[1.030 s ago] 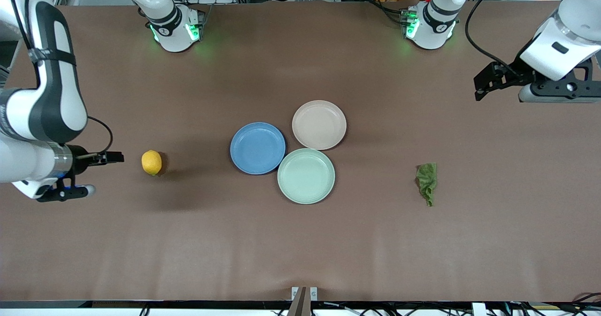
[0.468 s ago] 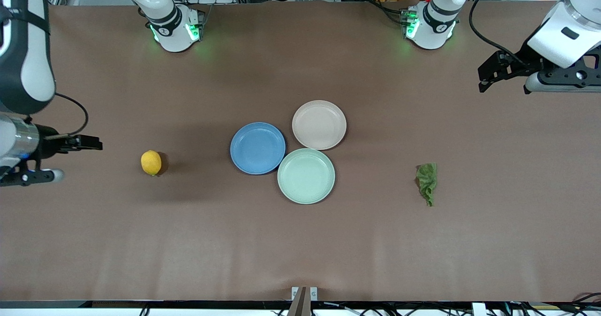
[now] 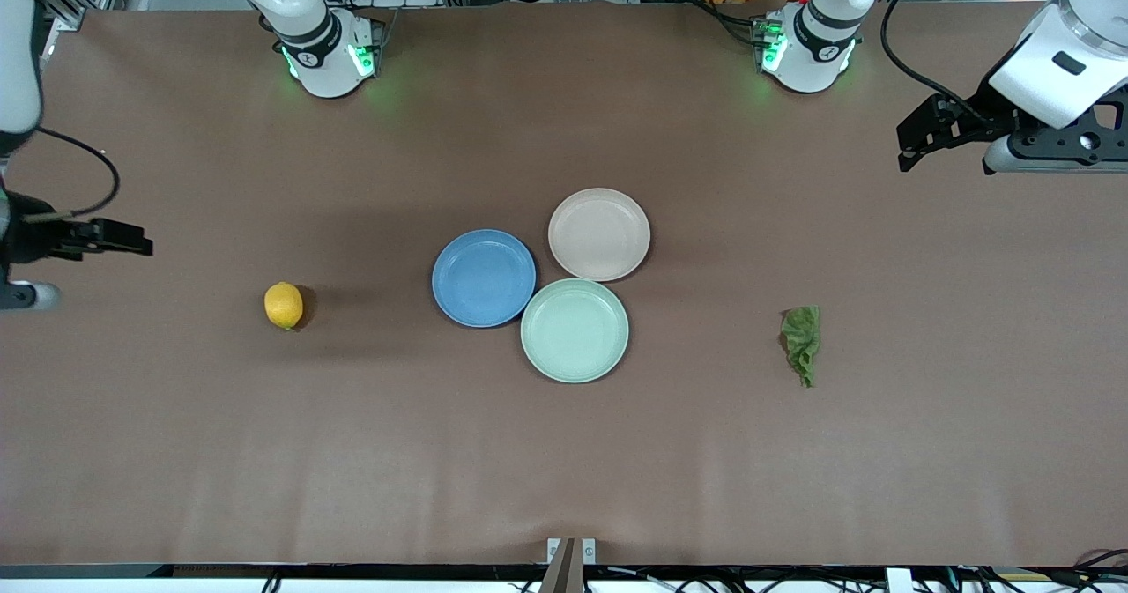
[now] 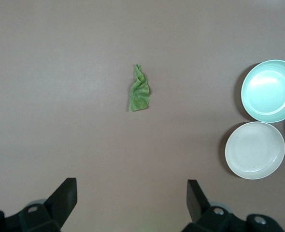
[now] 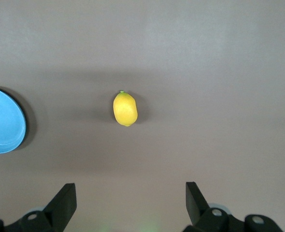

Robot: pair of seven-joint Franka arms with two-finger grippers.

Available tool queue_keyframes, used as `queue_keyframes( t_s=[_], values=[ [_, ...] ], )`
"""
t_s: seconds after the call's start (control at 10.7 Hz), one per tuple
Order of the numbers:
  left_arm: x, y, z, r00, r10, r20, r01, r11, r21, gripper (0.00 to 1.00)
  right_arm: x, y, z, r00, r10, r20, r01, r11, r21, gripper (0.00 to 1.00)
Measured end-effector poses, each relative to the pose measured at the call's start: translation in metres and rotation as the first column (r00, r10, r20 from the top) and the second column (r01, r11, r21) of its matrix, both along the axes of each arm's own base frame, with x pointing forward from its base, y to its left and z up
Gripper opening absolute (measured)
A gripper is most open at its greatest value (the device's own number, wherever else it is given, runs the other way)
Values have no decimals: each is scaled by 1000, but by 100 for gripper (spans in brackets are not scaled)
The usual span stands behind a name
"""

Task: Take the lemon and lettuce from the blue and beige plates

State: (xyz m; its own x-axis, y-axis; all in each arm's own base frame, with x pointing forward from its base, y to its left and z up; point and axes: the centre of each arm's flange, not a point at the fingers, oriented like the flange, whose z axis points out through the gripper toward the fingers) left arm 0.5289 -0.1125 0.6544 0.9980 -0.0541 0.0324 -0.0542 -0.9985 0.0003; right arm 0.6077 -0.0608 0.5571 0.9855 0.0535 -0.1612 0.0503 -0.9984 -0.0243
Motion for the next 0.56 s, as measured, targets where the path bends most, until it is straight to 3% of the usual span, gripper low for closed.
queue_keyframes(
  t_s=[0.19, 0.56],
  values=[
    [0, 0, 0, 1000, -1, 1, 1, 1000, 0, 100, -10, 1, 23, 1000, 0, 29, 0, 1000, 0, 100],
    [0, 0, 1, 1000, -1, 2, 1, 1000, 0, 100, -36, 6, 54, 1000, 7, 9, -7, 1000, 9, 100]
  ],
)
